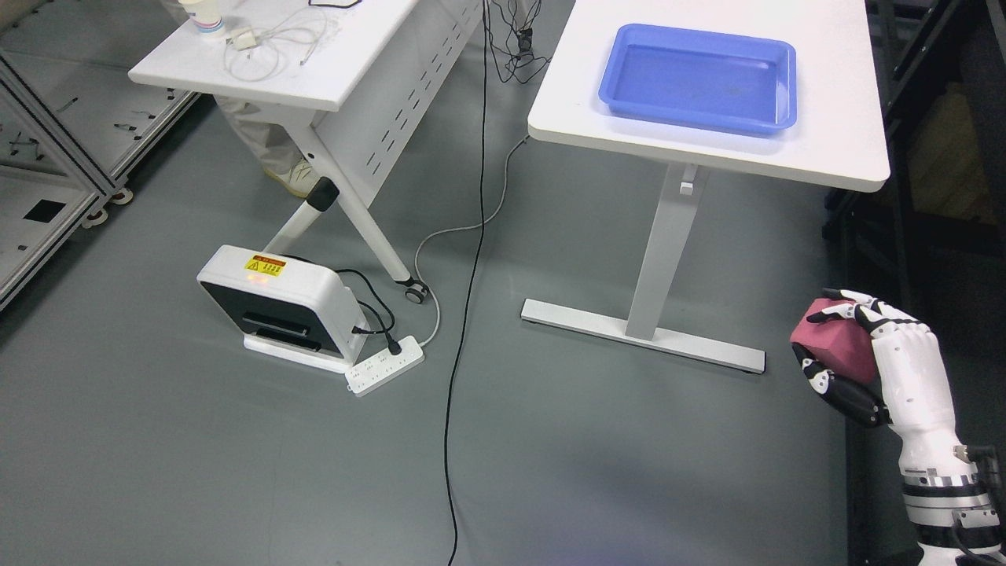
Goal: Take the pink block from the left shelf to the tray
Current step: 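Hold the pink cube in the right hand while turning toward the white table, then lower the held pink cube into the blue tray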
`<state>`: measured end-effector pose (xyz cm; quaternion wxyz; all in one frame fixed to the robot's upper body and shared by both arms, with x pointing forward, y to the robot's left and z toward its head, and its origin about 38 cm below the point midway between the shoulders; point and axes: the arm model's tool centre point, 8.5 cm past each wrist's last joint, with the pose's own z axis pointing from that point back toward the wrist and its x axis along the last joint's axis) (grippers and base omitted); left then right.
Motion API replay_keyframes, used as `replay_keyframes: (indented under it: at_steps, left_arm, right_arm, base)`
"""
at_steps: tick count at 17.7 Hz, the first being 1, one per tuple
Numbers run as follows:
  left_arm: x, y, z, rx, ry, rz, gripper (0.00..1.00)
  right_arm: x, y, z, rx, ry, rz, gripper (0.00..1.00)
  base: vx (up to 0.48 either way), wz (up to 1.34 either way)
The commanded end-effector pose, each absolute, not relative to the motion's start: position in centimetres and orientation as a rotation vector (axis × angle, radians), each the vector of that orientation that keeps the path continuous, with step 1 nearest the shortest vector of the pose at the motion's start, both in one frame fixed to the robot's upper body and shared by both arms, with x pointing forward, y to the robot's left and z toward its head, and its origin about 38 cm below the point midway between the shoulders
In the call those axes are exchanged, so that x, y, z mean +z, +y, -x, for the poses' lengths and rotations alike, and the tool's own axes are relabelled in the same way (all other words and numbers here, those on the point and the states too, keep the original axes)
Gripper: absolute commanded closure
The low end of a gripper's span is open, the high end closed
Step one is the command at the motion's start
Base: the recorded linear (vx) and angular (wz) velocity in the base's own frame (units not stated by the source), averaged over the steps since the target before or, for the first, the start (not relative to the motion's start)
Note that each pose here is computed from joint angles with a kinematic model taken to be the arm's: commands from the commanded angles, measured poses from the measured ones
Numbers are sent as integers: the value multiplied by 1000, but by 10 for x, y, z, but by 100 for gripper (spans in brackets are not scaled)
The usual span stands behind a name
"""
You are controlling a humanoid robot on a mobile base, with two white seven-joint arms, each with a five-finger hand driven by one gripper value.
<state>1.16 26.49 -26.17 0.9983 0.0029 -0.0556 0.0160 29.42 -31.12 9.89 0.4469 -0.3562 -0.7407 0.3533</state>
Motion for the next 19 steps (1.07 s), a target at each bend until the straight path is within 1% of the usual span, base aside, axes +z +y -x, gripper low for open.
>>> replay_keyframes:
  at_steps: [1,6,7,9,13,19]
  left_arm:
    - [-260,276,-33,26,-153,-22,0]
    - [-260,276,-33,26,-152,-22,0]
    - [-260,276,-33,26,-152,-22,0]
    - [-260,276,-33,26,-152,-22,0]
    - [-260,276,-33,26,-152,-22,0]
    - [-260,276,-33,26,-152,-22,0]
  right_arm:
    - [99,-312,-294,874,-1830,884,96]
    - [100,-314,-295,875,-1829,891,96]
    - [103,-323,-294,858,-1815,921,96]
    - [104,-329,-293,851,-1812,927,96]
    - [105,-332,-293,856,-1808,936,96]
    - [105,-331,-293,858,-1810,928,95]
  base:
    - [444,-118]
    - [387,-68]
    - [376,-28]
    - [360,-2]
    - [294,75]
    - [262,87]
